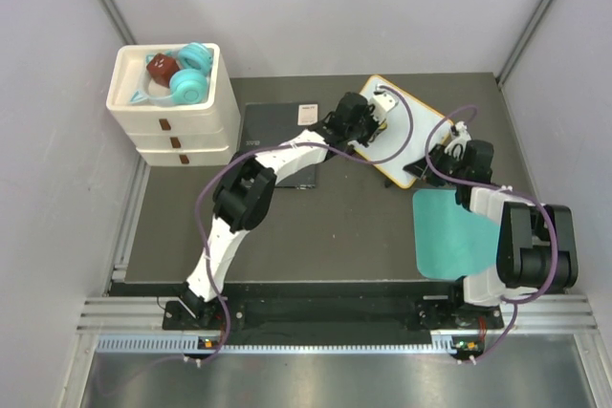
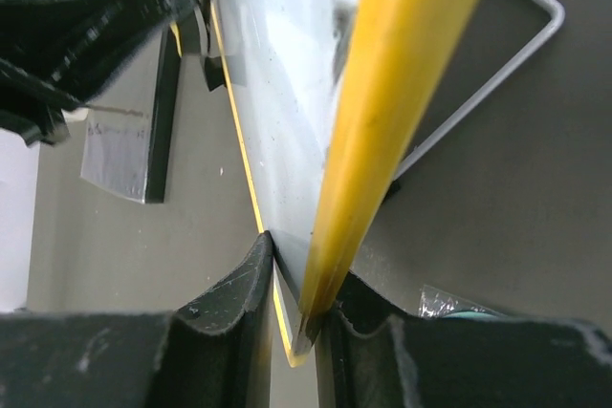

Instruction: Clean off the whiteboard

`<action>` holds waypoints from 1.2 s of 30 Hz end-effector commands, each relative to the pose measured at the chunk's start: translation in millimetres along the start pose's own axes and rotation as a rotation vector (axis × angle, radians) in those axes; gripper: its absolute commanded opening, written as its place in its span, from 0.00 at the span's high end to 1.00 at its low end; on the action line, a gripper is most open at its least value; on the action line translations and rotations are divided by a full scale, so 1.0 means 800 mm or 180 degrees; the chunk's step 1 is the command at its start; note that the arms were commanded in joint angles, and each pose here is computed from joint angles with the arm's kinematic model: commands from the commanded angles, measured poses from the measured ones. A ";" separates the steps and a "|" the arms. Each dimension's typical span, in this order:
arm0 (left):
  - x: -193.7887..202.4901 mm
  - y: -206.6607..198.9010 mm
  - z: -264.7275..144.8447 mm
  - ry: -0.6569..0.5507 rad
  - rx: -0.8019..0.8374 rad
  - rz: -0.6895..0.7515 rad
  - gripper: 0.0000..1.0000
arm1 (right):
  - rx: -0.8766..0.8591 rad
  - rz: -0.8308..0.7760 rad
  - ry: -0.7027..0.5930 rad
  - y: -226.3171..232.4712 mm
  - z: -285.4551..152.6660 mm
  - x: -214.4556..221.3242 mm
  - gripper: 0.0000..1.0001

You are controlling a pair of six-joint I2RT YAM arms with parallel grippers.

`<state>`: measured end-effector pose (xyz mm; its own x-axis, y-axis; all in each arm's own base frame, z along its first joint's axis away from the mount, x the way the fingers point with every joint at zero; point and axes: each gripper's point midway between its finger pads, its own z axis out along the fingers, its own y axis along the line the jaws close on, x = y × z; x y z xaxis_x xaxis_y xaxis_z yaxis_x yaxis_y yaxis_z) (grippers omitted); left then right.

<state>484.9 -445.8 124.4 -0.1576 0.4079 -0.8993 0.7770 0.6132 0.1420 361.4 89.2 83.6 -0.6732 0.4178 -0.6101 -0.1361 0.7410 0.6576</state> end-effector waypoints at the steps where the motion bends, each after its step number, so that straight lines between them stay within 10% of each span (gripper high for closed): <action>1: -0.029 -0.018 -0.033 -0.0246 0.0113 -0.0110 1.00 | 0.0120 -0.0078 0.0448 -0.001 -0.011 0.048 1.00; 36: 0.046 -0.086 -0.083 0.0089 0.0441 -0.0159 1.00 | 0.0842 -0.0111 0.0204 -0.062 -0.020 0.001 1.00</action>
<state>381.8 -426.1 84.5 -0.2461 0.4485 -0.8592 0.8511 0.5242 0.0299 360.5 74.4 92.0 -0.6782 0.3842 -0.6265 -0.1065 0.7921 0.6011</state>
